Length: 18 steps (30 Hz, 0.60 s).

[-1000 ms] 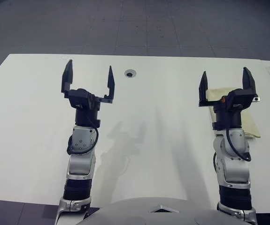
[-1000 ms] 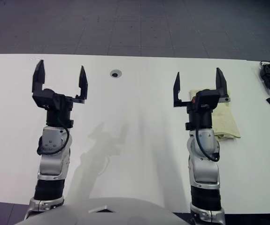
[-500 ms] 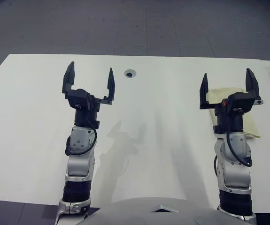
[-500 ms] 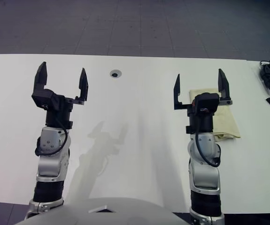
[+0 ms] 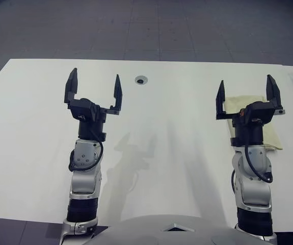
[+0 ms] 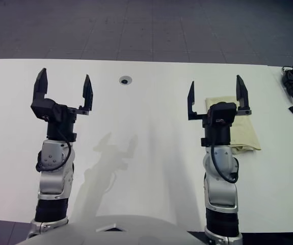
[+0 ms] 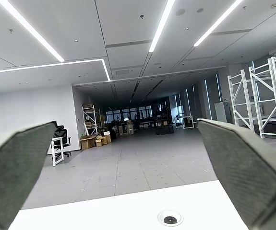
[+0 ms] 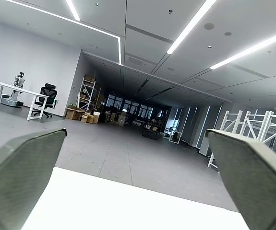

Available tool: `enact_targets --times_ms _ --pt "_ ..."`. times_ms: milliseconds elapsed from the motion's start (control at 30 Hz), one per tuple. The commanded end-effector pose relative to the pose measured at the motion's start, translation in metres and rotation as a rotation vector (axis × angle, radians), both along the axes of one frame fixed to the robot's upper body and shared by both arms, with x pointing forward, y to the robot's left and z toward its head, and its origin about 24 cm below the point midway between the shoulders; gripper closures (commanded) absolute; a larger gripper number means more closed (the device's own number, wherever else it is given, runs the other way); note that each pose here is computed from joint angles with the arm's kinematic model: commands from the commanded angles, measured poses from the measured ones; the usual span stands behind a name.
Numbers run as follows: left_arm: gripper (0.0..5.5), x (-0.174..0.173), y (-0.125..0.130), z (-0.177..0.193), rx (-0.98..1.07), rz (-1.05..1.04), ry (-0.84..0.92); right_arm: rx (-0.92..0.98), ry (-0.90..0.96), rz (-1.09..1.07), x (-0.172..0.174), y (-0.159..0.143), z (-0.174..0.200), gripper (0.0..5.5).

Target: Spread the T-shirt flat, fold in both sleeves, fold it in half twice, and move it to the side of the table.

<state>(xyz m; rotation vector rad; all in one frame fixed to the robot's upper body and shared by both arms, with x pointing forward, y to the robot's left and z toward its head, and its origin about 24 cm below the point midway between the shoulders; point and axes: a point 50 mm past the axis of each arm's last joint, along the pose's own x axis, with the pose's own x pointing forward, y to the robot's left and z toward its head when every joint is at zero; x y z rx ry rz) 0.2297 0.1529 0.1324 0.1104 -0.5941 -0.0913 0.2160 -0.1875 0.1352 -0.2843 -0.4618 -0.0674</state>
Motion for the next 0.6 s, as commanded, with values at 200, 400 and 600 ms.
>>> enact_targets --times_ms 200,400,600 --pt "0.1 -0.0037 -0.0028 0.0047 -0.005 -0.016 -0.012 -0.027 -0.006 0.021 -0.0058 0.002 0.0042 0.11" --pt "0.1 -0.0038 -0.0012 0.0045 0.002 -0.003 -0.006 -0.057 -0.009 0.027 -0.009 0.0057 0.0048 0.11" --pt "0.1 -0.0038 0.0001 0.0053 0.008 0.009 -0.009 -0.07 -0.004 0.028 -0.0093 0.0061 0.0041 0.11"
